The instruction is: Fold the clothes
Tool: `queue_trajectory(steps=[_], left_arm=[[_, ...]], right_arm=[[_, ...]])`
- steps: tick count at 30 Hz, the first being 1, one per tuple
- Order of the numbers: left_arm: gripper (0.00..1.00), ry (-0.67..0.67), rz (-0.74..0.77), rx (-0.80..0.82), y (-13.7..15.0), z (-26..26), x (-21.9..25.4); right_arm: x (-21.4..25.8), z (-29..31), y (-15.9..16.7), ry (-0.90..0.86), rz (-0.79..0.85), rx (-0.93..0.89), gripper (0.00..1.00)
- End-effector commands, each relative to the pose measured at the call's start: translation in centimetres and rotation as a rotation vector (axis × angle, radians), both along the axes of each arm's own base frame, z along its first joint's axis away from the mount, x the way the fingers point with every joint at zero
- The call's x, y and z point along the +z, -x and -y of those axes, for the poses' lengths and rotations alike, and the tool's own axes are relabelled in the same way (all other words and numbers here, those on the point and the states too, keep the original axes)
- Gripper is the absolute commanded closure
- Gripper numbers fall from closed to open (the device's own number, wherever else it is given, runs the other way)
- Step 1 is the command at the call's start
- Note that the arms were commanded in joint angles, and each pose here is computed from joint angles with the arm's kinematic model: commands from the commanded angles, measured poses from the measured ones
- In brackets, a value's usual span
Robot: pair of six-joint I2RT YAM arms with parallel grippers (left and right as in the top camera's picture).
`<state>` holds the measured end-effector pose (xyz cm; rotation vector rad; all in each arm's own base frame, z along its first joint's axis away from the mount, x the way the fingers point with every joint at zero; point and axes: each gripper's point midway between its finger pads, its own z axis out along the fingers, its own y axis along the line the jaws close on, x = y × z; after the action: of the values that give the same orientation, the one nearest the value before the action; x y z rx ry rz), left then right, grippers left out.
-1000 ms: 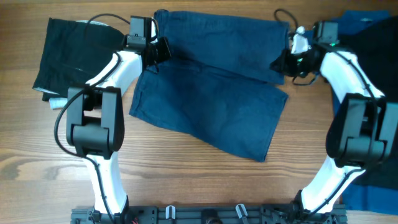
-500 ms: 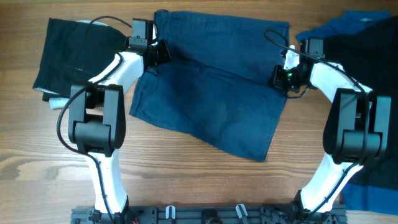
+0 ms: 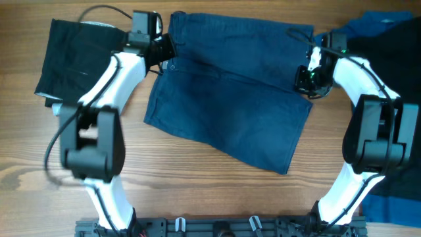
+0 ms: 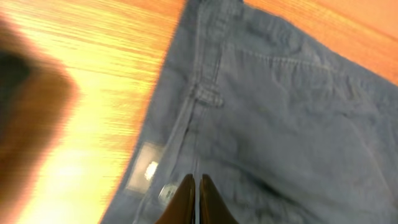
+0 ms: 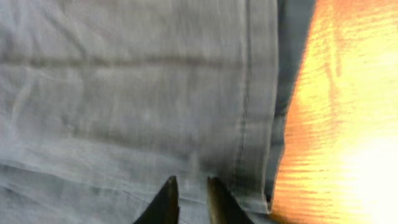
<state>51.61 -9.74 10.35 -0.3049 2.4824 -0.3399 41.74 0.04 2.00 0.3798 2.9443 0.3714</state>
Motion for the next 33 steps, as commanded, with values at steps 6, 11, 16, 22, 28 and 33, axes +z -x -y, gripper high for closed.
queue_trajectory(steps=[6, 11, 16, 22, 28, 33], left_arm=[[0.96, -0.132, -0.207, 0.039, 6.2, -3.0, 0.4], [0.96, -0.133, -0.288, 0.028, 7.3, -2.9, -2.6], [0.96, -0.129, -0.419, 0.010, 8.9, -2.6, -7.2], [0.96, -0.130, -0.514, 0.043, 10.7, -2.9, -10.4], [0.96, -0.125, -0.637, 0.113, 14.6, -3.5, -12.9], [0.96, -0.143, -0.766, 0.133, 18.3, -4.1, -13.7]], right_arm=[[4.6, 1.0, 4.9, 0.057, -0.188, -0.108, 0.87], [2.7, 2.2, 6.8, 0.135, -0.259, -0.186, 0.94], [-0.3, 2.4, 7.2, 0.144, -0.239, -0.206, 0.91], [-2.3, 2.5, 6.6, 0.145, -0.177, -0.214, 0.91], [-2.4, 3.0, 5.0, 0.163, -0.111, -0.238, 0.90], [-2.1, 3.4, 3.3, 0.166, -0.037, -0.225, 0.90]])
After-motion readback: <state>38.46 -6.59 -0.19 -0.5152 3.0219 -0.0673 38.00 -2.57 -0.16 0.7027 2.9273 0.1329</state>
